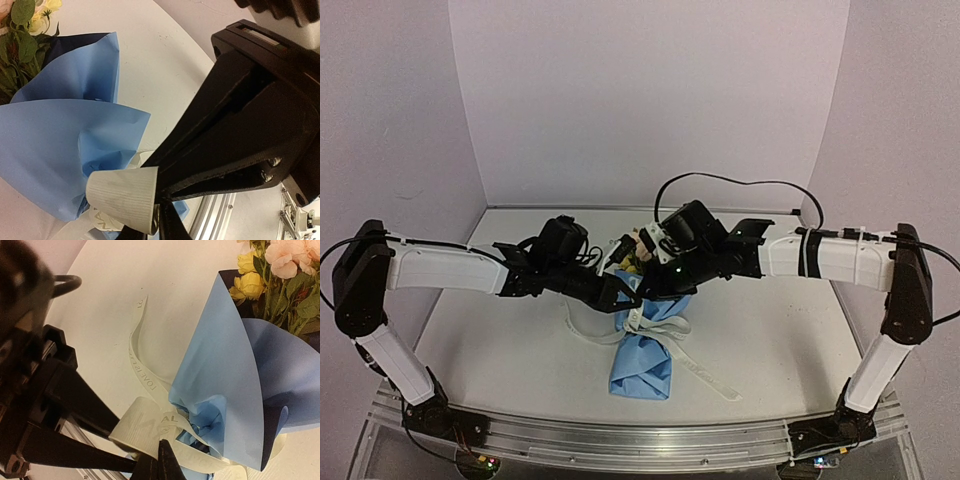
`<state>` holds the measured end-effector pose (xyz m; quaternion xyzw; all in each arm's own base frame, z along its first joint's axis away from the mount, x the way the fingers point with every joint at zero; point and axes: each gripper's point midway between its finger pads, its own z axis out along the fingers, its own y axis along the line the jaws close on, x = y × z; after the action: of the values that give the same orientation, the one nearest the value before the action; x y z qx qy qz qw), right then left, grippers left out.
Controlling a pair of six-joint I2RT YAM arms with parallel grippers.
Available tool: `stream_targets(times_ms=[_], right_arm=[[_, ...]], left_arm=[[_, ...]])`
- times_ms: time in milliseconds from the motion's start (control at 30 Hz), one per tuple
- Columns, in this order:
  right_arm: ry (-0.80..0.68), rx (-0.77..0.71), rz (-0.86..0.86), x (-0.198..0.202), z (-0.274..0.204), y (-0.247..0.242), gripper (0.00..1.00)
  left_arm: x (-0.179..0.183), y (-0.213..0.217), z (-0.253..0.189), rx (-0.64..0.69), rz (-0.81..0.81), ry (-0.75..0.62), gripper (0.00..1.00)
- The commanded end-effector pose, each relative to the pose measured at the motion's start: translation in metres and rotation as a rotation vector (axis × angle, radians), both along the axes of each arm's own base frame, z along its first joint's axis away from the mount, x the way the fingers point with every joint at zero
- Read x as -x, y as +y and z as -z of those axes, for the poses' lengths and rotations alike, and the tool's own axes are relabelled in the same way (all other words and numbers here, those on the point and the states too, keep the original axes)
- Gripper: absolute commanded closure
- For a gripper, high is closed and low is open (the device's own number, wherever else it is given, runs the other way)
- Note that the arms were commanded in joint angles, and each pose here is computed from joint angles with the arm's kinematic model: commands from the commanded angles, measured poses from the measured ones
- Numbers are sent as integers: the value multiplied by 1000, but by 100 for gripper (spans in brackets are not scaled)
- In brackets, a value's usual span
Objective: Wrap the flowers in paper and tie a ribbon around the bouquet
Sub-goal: Cross the half-tied ribbon over the folded bouquet.
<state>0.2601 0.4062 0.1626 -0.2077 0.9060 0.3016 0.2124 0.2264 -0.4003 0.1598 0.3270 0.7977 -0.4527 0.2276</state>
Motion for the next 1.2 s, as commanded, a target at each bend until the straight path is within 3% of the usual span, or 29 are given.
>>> stream_targets(times_ms=[0,67,200,300,567,667,1000,1167], right_arm=[[-34,-64,11,-5,-23,14,97],[-32,-63,15,-3,-23,12,86],[-56,-44,38,2,-24,-4,49],[-70,-15,64,10,-17,-26,37],[-64,17,40,38,28,-53,33],[-84,59,-21,41,42,-42,38],[-105,130,-62,28,67,-16,42],[-115,161,-43,23,76,-15,52]], left_arm=[[-3,-3,-13,51,8,-37,96],[-3,-1,-13,56,-2,-39,100],[-5,7,-11,57,-52,-41,100],[-8,11,-16,71,-93,-44,100],[-4,11,-27,123,-94,-41,100],[-3,10,-28,127,-87,-34,100],[-3,8,-25,117,-82,-17,100],[-4,8,-26,114,-85,-18,100]])
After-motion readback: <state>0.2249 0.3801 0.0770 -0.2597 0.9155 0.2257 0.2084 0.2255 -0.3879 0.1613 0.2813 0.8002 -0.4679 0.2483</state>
